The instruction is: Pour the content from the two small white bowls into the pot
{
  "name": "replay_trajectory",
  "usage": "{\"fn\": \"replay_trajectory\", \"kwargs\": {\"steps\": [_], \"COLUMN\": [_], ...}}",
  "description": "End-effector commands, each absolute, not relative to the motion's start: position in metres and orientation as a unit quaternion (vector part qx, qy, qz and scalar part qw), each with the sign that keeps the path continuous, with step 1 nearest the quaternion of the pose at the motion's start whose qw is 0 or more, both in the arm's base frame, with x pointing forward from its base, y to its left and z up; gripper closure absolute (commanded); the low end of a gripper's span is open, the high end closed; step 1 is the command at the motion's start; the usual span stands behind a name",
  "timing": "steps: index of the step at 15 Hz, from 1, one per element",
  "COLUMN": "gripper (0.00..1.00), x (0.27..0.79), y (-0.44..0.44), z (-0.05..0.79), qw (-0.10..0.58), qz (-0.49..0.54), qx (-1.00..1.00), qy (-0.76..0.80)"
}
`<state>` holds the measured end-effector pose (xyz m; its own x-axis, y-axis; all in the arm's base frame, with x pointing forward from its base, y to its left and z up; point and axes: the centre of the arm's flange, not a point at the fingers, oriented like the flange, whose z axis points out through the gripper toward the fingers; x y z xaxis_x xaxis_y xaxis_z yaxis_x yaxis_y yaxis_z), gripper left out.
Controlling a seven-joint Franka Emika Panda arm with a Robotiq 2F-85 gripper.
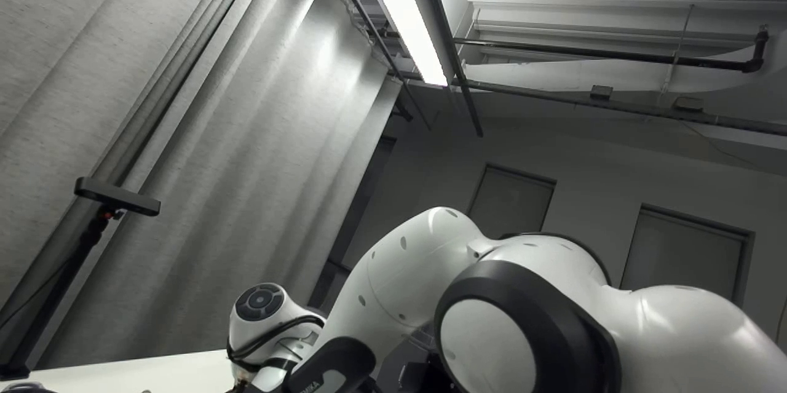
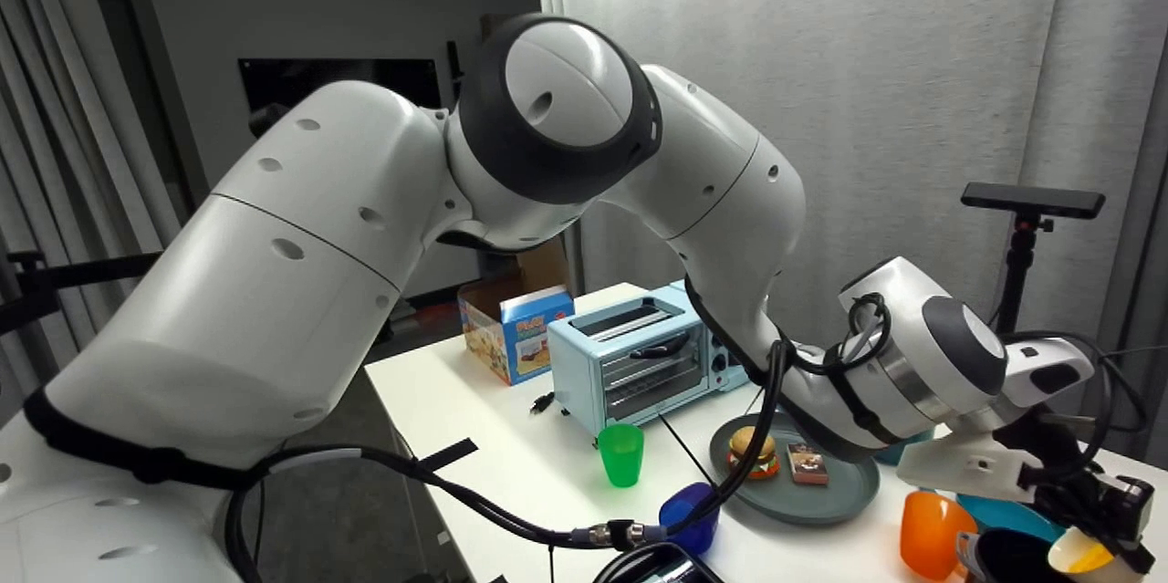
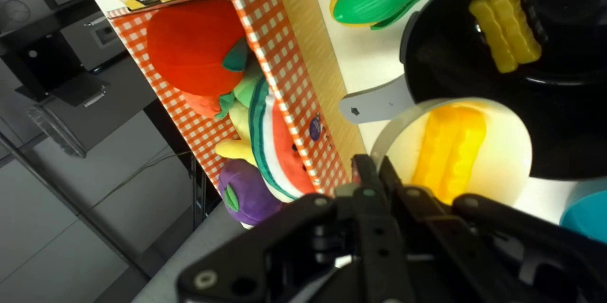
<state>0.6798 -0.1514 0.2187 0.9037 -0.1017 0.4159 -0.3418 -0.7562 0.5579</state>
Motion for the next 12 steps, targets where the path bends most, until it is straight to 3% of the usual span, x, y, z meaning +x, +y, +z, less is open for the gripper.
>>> {"fn": "replay_trajectory", "kwargs": {"steps": [1,12], "gripper": [0.99,0.99], "x": [0.656,0.603], "y": [-0.149,-0.108], "z": [0.207,0.192], "qw": [0.358,0.389], "qz": [0.198,0.297], "qx": [0.906,0.871], "qy": [-0.111,-0.048]}}
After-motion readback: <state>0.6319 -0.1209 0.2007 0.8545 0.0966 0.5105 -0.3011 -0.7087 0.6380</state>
